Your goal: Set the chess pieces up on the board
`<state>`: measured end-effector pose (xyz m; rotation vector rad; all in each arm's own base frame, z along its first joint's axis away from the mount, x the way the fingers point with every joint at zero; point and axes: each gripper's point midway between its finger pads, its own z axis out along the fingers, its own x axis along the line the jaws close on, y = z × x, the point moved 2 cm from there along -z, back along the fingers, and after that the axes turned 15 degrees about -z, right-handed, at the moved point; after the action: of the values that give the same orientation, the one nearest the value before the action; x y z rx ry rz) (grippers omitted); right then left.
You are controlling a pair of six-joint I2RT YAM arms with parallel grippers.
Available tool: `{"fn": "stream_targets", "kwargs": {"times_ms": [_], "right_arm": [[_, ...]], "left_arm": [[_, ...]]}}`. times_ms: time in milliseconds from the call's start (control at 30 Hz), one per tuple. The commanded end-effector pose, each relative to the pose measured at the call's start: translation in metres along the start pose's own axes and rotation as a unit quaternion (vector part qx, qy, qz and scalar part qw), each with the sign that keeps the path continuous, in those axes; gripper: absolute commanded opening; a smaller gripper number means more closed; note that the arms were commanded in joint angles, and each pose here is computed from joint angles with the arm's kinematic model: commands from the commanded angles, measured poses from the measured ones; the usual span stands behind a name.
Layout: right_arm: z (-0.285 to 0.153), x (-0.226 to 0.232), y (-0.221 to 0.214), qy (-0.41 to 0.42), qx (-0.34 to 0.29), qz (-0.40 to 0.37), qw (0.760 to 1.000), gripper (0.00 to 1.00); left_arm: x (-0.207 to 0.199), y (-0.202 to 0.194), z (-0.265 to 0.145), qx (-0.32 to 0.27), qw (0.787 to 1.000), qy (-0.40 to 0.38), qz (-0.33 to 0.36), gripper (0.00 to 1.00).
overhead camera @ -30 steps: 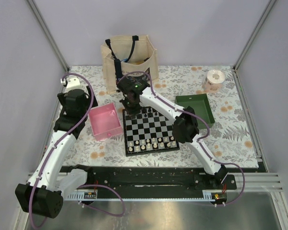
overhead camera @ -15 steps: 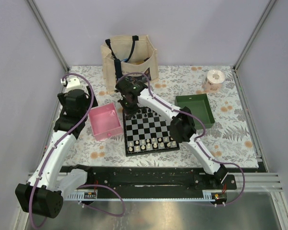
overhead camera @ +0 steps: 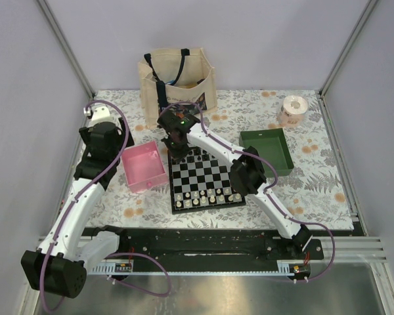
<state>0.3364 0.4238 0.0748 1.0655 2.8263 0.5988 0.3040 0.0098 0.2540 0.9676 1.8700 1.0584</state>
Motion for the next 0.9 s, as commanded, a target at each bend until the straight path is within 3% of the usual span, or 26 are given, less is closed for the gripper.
{"fn": "stream_targets", "kwargs": {"times_ms": [0, 867], "right_arm": [[-0.003, -0.006, 0.014, -0.022, -0.026, -0.001, 0.999, 0.02], [0.01, -0.009, 0.013, -0.025, -0.023, -0.005, 0.999, 0.12]], "left_arm": [[-0.006, 0.008, 0.003, -0.016, 1.0, -0.013, -0.007, 0.99], [-0.006, 0.006, 0.005, -0.012, 1.0, -0.012, -0.001, 0.99]]}}
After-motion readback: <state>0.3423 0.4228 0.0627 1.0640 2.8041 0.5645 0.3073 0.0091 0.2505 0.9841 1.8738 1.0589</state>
